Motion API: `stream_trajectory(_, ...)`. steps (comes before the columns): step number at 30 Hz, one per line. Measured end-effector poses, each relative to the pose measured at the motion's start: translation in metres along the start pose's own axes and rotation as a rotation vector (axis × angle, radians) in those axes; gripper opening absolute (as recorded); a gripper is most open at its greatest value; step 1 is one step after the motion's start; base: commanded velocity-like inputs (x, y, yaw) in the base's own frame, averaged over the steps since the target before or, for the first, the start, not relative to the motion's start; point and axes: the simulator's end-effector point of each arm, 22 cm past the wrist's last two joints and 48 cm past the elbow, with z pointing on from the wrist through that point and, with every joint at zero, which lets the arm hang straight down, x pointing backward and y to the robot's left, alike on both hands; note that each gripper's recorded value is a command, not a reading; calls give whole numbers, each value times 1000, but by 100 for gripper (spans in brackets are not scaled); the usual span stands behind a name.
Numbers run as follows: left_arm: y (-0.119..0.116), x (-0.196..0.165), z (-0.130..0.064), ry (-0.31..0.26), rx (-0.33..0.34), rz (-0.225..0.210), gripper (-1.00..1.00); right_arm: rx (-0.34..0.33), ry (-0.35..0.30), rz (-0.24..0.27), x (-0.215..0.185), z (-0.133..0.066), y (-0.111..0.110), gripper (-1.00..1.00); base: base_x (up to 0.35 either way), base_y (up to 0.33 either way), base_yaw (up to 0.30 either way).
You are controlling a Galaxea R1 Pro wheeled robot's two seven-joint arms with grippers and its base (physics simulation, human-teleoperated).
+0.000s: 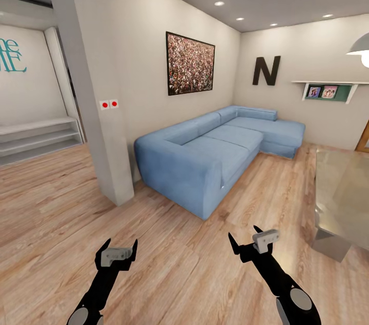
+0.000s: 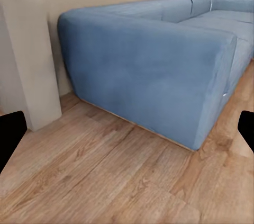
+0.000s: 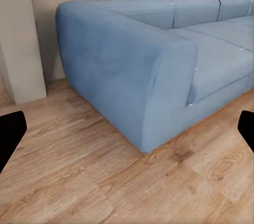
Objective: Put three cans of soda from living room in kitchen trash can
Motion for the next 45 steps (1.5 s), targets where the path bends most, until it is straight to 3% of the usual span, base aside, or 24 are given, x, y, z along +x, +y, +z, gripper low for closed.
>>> stream_trajectory(15, -1, 1, 0, 1, 2, 2, 100, -2, 1, 1, 0, 0, 1, 100, 0, 0, 0)
stream_trajectory(23, 0, 14, -2, 28, 0, -1, 100, -5, -2, -1, 0, 0, 3, 100, 0, 0, 0)
stream_trajectory(45, -1, 15, -2, 20, 0, 1, 100, -14, -7, -1, -1, 1, 7, 100, 0, 0, 0)
